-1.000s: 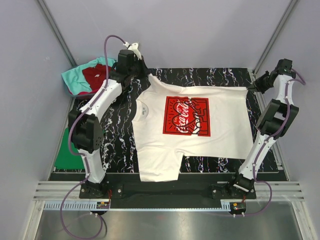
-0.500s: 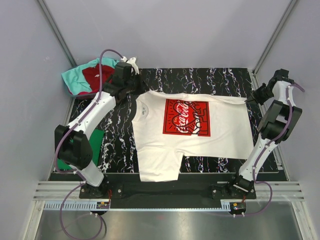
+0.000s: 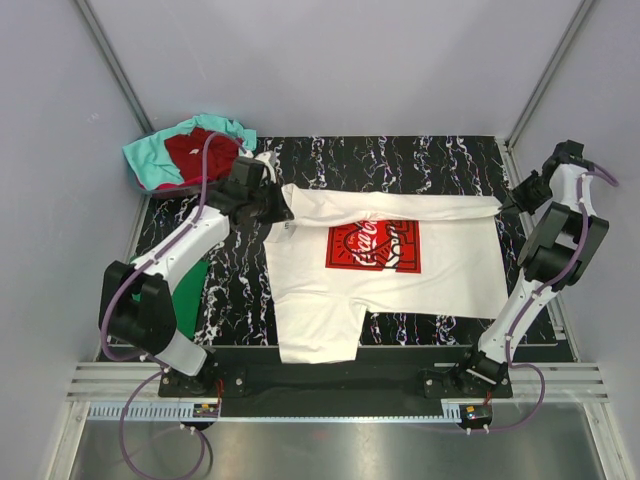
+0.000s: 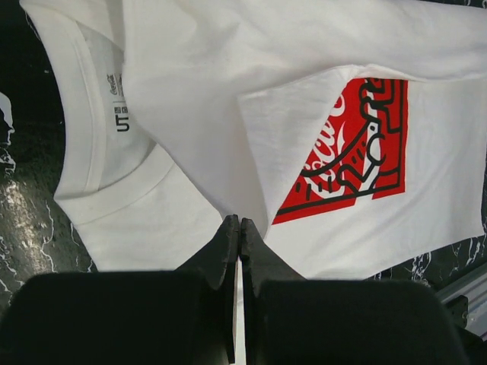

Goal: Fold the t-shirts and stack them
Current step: Fold the tshirt

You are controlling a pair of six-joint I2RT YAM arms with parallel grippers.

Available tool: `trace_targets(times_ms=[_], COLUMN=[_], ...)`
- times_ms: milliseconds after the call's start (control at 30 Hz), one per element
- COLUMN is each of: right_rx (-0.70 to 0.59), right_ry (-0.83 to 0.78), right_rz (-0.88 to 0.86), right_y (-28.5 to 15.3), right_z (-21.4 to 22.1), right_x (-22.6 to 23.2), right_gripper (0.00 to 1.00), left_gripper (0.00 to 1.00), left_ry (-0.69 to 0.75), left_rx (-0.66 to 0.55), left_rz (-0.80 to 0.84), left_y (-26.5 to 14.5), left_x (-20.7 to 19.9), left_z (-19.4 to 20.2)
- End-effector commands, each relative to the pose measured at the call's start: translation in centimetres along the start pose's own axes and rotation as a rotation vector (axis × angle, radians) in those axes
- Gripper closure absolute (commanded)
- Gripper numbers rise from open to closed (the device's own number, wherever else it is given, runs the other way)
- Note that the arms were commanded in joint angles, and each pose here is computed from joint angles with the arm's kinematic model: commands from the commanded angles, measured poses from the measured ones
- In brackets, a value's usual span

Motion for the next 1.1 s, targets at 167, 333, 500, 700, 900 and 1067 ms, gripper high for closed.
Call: trace_targets(times_ms=[167,333,500,700,900,1067], right_rx=[0.014,0.031,0.032,0.045,0.049,0.045], right_ry=[-0.030,-0.039,-0.040,-0.039,-0.043,-0.045], right_rz=[0.059,0.093,0.110,0.132,0.149,0.183], right_y=[0.2,1.0,1.7,2.4,2.7,2.7], right_z=[1.4,2.1,1.6,1.8,1.8,1.8], right_x=[-2.1,-3.0,-3.2,-3.8,-4.2,-4.8], right_gripper=[1.00,1.00,0.99,0.98,0.98,0.98], left_gripper=[1.00,1.00,1.00,1.00,1.00,1.00], left_ry=[-0.068,-0.072,-0.090,-0.088,-0.095,-0.095], left_rx=[0.023,0.023,0.028,0.053,0.081,0.081], left_rz=[-0.053,-0.076,-0.086,-0.099,-0.105,-0.144], left_y=[-0.6,-0.9,-1.2,-1.4,-0.5,-0.3], left_x=[1.7,2.1,2.6,3.3,3.7,4.5], left_z=[2.3,2.5,3.3,4.4,5.0,5.2])
Point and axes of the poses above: each gripper's point midway between its finger pads, its own y axis out along the fingers, its own x axis along the line the jaws close on, z = x × y, the point moved 2 cm from there along -y, back along the fingers, and after that the axes turned 7 degrees about -y, right-handed, at the moved point
